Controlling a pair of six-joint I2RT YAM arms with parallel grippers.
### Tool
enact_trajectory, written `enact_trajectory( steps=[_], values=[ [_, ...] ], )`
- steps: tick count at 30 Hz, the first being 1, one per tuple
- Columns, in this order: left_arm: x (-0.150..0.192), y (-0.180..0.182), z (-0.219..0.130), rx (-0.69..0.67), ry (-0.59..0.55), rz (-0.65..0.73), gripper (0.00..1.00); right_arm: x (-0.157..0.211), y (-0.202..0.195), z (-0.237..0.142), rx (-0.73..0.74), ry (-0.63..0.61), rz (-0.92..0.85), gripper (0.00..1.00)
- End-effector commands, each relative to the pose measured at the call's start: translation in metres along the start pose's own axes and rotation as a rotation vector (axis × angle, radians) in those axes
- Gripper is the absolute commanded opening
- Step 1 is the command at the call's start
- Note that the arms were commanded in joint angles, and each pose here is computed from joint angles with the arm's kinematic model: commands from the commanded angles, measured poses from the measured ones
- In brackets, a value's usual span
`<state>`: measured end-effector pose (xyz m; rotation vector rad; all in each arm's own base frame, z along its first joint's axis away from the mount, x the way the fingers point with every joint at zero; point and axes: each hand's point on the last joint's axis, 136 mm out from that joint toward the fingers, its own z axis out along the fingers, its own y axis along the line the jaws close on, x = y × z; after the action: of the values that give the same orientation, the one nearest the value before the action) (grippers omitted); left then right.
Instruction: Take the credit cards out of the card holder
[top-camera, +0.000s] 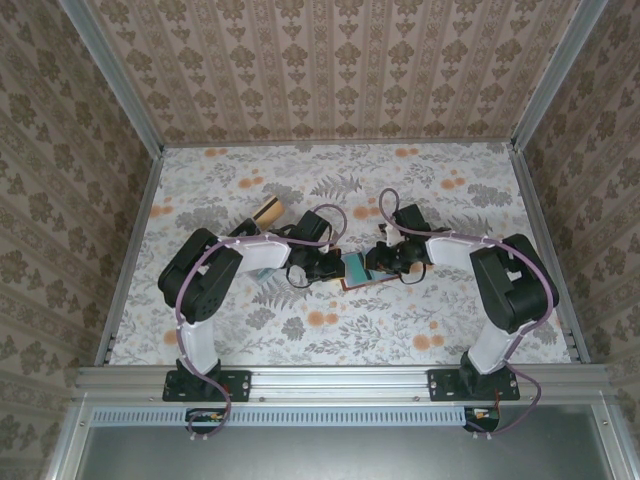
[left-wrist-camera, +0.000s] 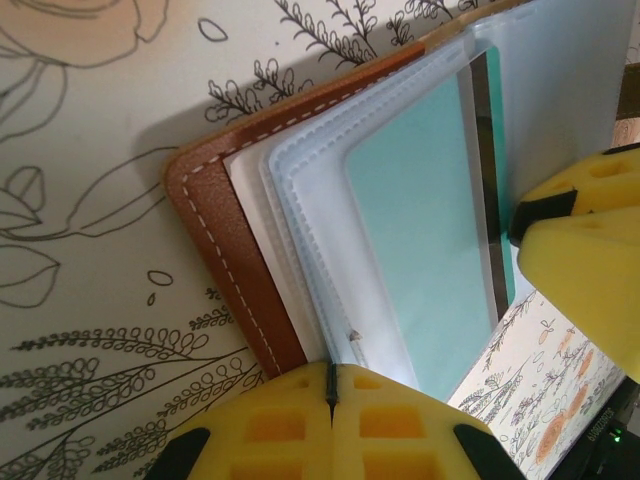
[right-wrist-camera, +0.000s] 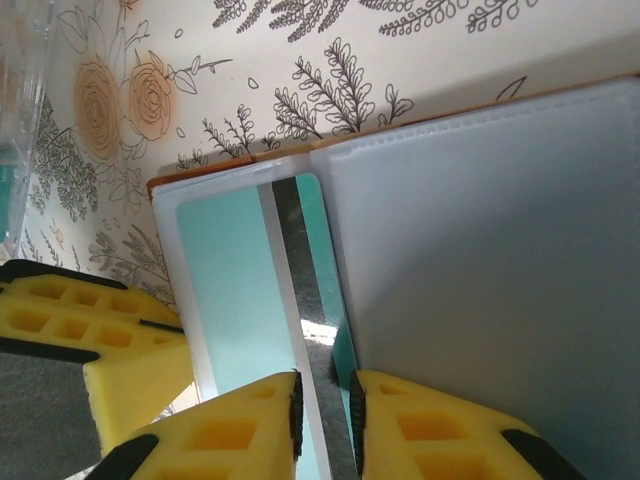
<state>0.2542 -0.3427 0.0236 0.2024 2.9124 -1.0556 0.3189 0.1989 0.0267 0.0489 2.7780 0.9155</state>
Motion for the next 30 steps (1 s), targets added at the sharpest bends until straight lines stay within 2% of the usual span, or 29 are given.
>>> enact_trajectory(
  steps=[1, 13, 20, 27, 30],
  values=[
    [0.009, 0.018, 0.007, -0.060, 0.049, -0.025, 0.02, -0.008, -0.002, 0.004, 0.024, -0.013, -0.020, 0.24],
    [0.010, 0.018, 0.007, -0.058, 0.053, -0.022, 0.02, -0.011, -0.007, -0.002, 0.072, -0.030, -0.049, 0.26],
    [0.008, 0.017, 0.008, -0.054, 0.053, -0.022, 0.02, -0.003, 0.007, 0.011, -0.054, 0.021, -0.023, 0.23],
    [0.009, 0.016, 0.007, -0.055, 0.052, -0.020, 0.02, -0.003, 0.001, 0.011, -0.078, 0.004, 0.016, 0.11],
    [0.009, 0.017, 0.008, -0.056, 0.054, -0.021, 0.02, -0.003, -0.002, 0.008, -0.075, -0.004, 0.021, 0.01]
  ],
)
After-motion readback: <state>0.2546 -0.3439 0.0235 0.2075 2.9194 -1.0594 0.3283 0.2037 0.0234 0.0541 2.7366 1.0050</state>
